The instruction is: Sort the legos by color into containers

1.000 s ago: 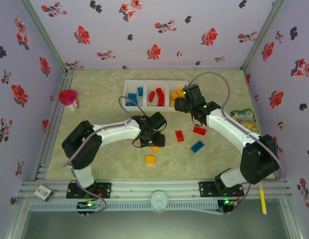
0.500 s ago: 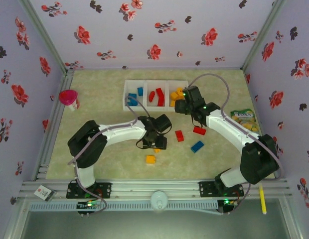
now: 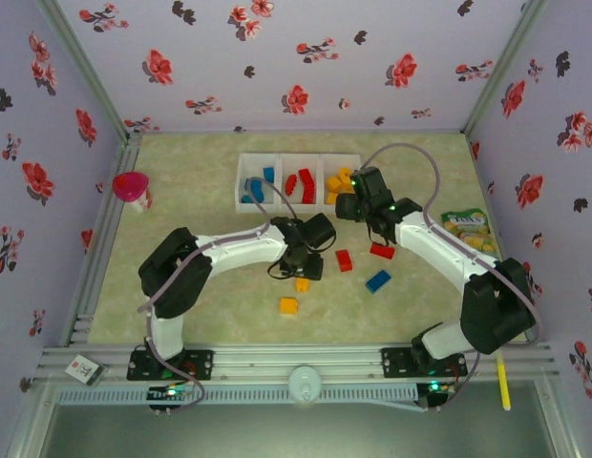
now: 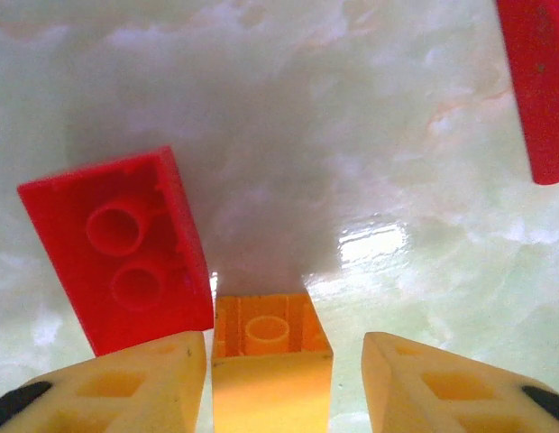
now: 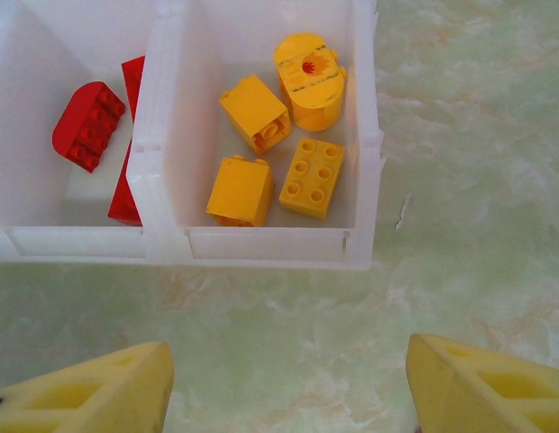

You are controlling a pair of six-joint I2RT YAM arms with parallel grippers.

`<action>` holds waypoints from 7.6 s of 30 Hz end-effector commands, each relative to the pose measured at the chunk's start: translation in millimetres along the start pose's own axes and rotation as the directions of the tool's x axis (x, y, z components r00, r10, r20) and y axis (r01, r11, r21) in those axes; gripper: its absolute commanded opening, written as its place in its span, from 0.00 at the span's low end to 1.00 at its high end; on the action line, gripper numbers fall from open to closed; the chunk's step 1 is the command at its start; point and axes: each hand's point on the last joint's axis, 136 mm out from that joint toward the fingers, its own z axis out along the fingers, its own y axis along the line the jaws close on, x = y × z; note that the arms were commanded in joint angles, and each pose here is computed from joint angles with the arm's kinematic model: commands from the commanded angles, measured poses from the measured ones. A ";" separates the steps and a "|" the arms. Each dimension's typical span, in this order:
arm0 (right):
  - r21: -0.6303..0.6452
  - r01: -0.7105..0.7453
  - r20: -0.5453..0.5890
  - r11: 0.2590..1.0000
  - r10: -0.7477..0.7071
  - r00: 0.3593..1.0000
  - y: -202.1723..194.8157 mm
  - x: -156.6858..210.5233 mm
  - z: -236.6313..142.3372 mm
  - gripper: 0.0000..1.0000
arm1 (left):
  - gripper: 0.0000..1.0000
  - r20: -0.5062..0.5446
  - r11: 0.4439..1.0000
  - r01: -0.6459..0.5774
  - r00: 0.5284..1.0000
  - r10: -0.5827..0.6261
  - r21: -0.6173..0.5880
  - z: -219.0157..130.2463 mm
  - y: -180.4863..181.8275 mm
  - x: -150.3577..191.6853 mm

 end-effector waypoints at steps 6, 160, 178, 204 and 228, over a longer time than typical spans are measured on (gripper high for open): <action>0.020 -0.014 0.007 1.000 0.013 1.000 -8.0 2.6 -9.7 0.71 | 0.50 -0.037 0.994 -0.050 0.998 0.047 -0.092 9.9 13.2 11.0; -0.220 -0.063 -0.106 0.973 0.041 0.994 52.3 31.0 -36.7 0.26 | 0.69 0.602 0.951 -0.280 0.784 0.148 0.132 -200.8 77.5 -72.2; -0.494 0.159 0.050 0.855 -0.154 0.987 222.3 -83.1 40.2 0.27 | 0.73 0.593 0.945 -0.165 0.804 -0.036 0.282 -181.0 104.4 -4.9; -0.397 0.221 0.075 0.891 -0.208 0.975 200.3 -80.2 33.0 0.62 | 0.71 0.539 0.972 -0.041 0.837 -0.094 0.232 -156.7 125.5 9.0; -0.202 0.062 0.032 0.977 -0.056 0.998 61.0 -9.8 -55.5 0.66 | 0.68 0.174 0.998 0.040 0.983 -0.048 0.049 -52.9 45.3 83.4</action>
